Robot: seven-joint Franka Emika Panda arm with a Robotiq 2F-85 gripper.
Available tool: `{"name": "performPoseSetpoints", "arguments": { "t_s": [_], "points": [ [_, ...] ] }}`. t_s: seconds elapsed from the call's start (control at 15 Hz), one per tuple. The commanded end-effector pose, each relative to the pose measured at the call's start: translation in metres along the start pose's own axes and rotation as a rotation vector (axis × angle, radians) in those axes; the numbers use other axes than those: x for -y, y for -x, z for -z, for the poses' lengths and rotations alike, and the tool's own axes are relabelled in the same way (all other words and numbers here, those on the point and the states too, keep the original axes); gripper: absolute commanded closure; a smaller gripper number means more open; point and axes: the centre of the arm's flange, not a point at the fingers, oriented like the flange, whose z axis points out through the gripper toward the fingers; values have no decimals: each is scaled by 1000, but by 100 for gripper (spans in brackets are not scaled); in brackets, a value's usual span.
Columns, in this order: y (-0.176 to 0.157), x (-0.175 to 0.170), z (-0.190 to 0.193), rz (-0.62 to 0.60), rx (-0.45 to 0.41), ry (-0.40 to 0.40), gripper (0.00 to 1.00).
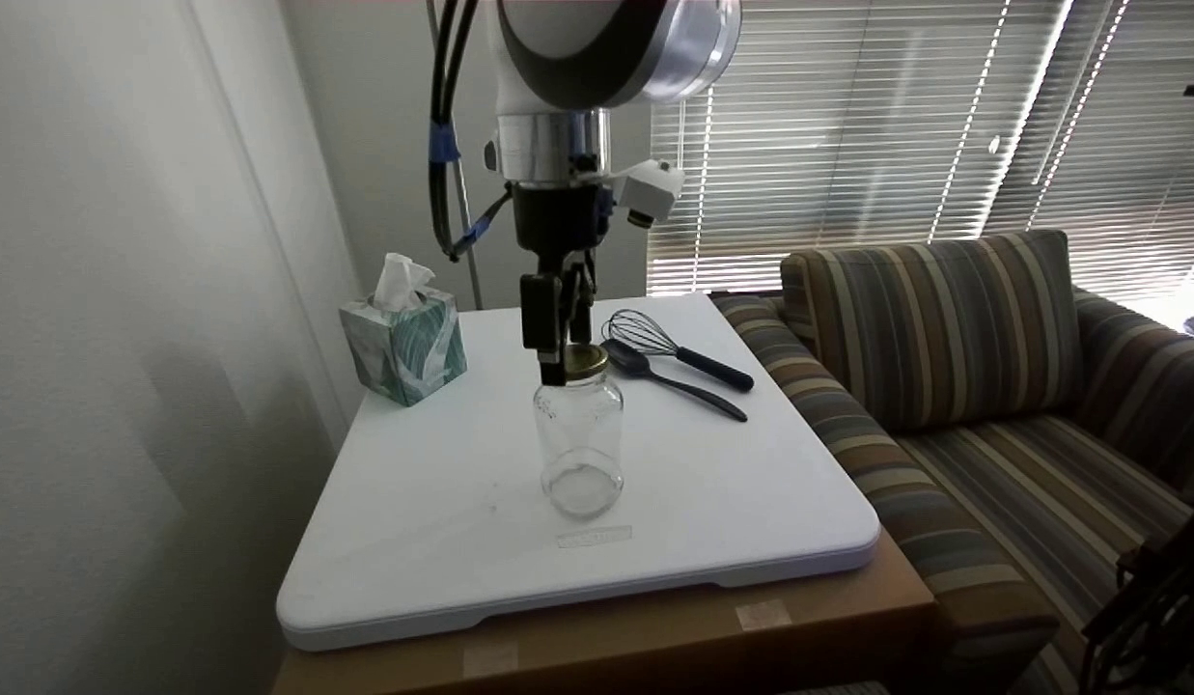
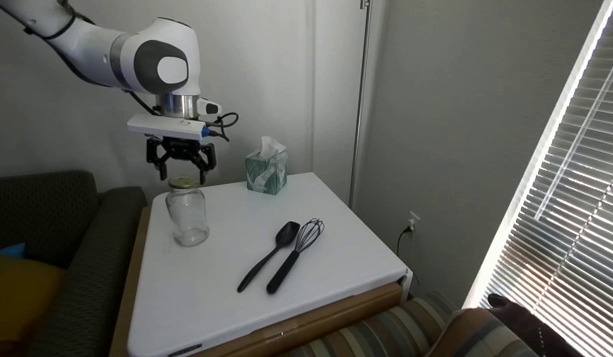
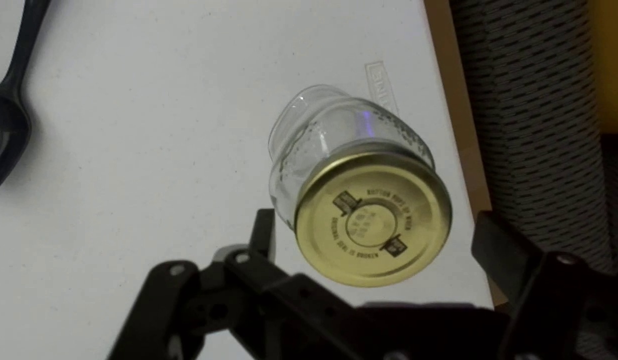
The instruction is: Place the lid of the jar on the table
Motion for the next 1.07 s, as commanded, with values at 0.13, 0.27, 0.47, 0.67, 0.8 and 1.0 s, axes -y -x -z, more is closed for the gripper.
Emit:
{"name": "performPoseSetpoints", "arguments": {
  "t_s": [0.13,0.27,0.47,0.67,0.8,1.0],
  "points": [
    [-6,-7,-7,24,30,-3,0],
    [-6,-7,-5,25,33,-2,27],
    [-8,-6,-1,27,39,0,48],
    [-10,-2,7,28,55,6,52],
    [-10,1,14,32,71,10,52],
    [-11,5,30,47,69,29,52]
  ]
}}
